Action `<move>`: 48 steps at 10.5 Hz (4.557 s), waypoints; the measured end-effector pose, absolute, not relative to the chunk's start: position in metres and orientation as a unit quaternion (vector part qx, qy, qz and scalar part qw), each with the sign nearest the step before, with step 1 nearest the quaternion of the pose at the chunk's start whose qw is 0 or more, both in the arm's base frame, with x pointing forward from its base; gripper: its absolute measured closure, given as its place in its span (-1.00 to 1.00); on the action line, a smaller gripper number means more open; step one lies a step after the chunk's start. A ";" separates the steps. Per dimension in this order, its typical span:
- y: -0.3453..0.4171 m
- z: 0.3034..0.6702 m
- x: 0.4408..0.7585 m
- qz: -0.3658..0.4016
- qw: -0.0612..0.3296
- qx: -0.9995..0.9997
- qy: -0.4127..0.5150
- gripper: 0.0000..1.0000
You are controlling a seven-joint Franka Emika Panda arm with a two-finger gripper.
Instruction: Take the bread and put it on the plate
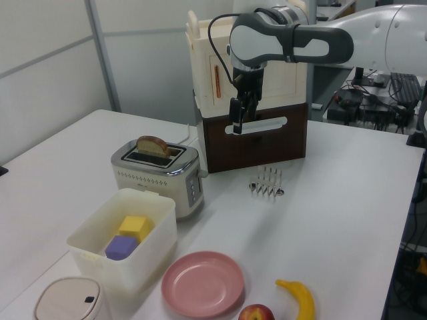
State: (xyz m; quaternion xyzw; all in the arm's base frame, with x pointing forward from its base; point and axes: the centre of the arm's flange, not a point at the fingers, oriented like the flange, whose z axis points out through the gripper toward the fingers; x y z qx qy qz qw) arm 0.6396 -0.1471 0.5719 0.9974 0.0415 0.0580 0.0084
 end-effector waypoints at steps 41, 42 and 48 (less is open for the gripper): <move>-0.085 0.527 0.731 0.308 -0.040 0.945 -0.100 -1.00; -0.084 0.521 0.736 0.323 -0.038 0.940 -0.102 -1.00; -0.069 0.476 0.759 0.383 -0.023 0.919 -0.096 -1.00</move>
